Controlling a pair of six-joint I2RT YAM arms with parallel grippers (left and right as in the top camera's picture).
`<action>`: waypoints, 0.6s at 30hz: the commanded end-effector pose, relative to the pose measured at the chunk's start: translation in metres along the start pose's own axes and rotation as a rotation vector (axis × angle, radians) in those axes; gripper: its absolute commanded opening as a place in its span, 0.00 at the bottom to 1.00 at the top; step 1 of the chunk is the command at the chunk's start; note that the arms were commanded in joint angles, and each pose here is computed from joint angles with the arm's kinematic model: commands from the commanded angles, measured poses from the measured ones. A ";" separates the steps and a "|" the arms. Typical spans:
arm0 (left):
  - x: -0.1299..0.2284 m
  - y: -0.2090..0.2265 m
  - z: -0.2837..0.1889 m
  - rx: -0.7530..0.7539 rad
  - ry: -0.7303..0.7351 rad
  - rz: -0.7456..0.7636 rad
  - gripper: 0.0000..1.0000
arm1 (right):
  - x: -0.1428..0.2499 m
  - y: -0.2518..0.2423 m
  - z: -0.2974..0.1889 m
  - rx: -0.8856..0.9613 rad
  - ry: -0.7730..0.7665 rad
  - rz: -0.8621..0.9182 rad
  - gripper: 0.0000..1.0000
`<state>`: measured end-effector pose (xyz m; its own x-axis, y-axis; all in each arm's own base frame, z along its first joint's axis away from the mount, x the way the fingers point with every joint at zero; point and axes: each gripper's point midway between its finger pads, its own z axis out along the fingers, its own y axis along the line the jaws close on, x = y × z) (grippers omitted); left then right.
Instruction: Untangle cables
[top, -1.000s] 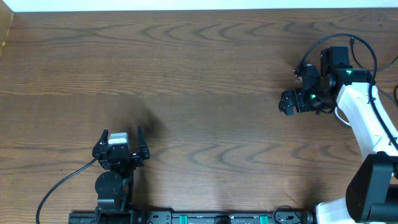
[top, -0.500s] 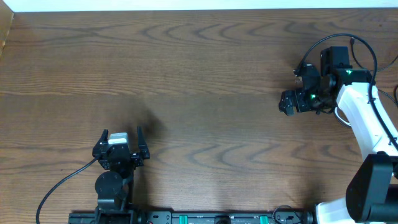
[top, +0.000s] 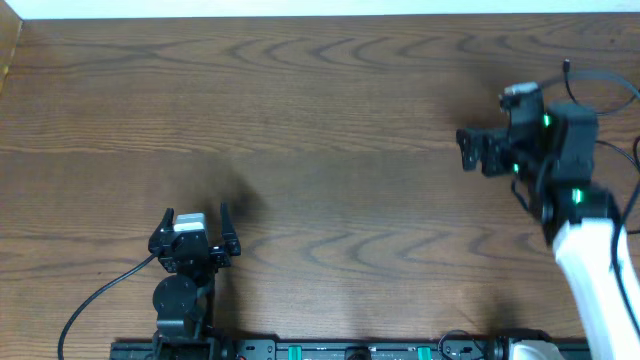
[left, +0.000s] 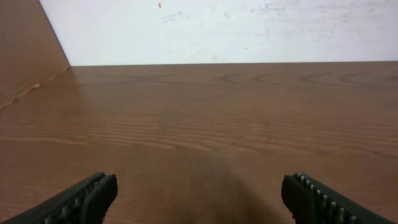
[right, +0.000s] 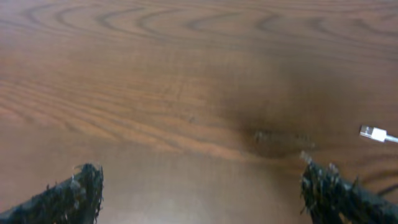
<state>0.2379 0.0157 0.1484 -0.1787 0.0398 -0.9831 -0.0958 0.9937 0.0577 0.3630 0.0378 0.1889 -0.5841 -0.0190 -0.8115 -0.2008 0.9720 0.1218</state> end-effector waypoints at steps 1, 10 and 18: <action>0.014 0.003 0.002 -0.020 0.041 -0.004 0.90 | 0.026 0.006 -0.009 -0.009 -0.057 0.041 0.99; 0.014 0.003 0.002 -0.020 0.041 -0.004 0.90 | 0.075 0.010 -0.037 0.000 -0.419 -0.040 0.99; 0.014 0.003 0.002 -0.020 0.041 -0.004 0.90 | 0.084 0.012 -0.051 0.013 -0.509 -0.053 0.99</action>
<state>0.2378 0.0162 0.1485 -0.1792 0.0398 -0.9830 -0.0988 0.9934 0.0582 0.2720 0.0371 0.1438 -0.1441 0.0346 -0.9890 -0.2166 0.9741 0.0657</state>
